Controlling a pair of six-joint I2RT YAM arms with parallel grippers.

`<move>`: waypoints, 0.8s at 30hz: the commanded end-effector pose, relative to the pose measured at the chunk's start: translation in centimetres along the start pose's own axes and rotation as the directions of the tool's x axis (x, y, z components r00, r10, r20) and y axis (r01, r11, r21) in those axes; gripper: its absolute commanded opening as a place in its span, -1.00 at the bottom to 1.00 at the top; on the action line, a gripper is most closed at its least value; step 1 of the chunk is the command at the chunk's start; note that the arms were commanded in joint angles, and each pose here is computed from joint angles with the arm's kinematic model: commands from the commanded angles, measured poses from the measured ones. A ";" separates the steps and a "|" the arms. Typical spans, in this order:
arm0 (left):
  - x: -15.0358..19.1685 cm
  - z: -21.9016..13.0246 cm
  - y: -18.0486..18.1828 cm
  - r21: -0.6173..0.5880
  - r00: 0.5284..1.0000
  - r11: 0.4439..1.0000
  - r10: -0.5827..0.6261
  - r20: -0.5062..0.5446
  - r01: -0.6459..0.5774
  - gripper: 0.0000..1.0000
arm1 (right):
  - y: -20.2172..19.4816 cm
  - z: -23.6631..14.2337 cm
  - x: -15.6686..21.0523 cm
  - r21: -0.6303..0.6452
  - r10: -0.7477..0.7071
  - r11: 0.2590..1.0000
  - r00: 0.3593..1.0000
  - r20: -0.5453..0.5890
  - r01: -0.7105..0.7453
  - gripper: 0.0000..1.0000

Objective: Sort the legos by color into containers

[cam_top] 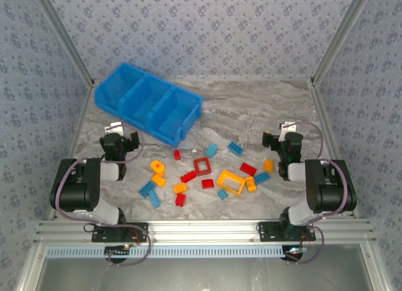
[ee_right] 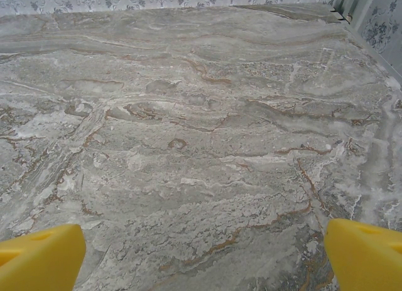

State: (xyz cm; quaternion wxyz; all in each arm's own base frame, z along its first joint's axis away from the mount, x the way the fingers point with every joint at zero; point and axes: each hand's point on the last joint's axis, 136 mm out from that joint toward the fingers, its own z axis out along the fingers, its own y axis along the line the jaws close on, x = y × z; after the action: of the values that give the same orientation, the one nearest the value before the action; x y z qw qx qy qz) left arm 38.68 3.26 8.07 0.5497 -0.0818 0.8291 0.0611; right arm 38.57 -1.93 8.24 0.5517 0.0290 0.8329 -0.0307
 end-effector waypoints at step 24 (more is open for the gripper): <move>-20.8 -17.5 -0.3 -0.086 0.878 0.875 -0.478 0.003 0.477 0.96 | 3.5 -14.1 -17.9 -0.025 0.575 0.813 0.808 -0.131 -0.582 0.97</move>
State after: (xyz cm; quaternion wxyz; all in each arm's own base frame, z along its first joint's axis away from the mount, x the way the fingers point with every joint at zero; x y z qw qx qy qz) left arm 35.27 -2.63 39.89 0.6798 -0.1374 0.7188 -0.0492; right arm 34.91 2.16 40.34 0.6763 0.1462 0.7150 0.1004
